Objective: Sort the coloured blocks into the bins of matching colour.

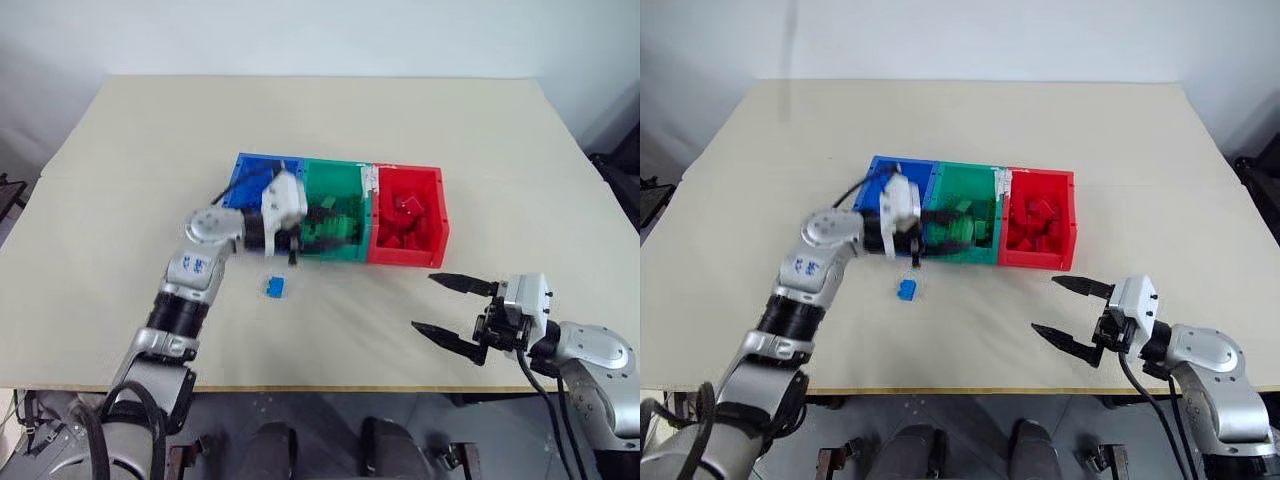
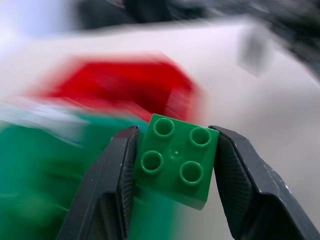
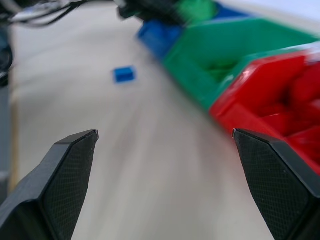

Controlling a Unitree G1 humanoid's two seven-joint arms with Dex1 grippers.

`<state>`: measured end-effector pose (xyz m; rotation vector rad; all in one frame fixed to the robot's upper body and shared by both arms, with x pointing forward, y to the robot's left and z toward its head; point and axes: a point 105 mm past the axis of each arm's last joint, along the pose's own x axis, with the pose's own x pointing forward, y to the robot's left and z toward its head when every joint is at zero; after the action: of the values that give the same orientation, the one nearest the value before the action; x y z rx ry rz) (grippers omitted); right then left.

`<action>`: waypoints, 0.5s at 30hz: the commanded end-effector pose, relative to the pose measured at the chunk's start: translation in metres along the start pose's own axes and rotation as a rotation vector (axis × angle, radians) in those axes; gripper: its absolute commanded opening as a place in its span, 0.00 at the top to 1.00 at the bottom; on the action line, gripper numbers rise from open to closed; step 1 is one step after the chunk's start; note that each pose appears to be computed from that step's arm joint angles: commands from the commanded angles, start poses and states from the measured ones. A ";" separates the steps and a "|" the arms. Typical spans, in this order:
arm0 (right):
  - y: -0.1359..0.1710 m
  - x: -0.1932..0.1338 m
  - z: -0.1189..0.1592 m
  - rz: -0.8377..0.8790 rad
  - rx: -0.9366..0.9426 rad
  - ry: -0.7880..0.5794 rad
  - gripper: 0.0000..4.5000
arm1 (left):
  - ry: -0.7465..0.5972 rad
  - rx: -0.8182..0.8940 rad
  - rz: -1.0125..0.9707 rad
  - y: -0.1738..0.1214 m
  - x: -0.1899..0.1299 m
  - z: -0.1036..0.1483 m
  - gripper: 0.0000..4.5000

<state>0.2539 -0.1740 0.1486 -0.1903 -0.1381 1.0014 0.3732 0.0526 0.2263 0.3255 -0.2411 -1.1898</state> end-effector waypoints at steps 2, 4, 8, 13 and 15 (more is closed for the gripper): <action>-0.014 0.006 0.022 -0.122 -0.094 -0.105 0.00 | -0.008 -0.026 0.183 0.032 0.003 0.009 0.58; -0.021 0.008 0.026 -0.158 -0.101 -0.132 0.00 | 0.009 -0.038 0.188 0.034 0.005 0.004 0.58; -0.029 0.013 0.033 -0.178 -0.115 -0.165 0.00 | 0.016 -0.096 0.177 0.033 0.004 -0.002 0.29; -0.025 0.023 0.038 -0.102 -0.130 -0.173 0.00 | -0.016 -0.107 0.199 0.027 -0.013 0.004 0.00; -0.021 0.028 0.039 -0.049 -0.136 -0.167 0.00 | -0.033 -0.082 0.172 0.018 -0.028 0.008 0.00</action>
<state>0.2817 -0.1620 0.1851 -0.2052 -0.3362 0.9166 0.3895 0.0787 0.2212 0.1919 -0.1604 -1.0079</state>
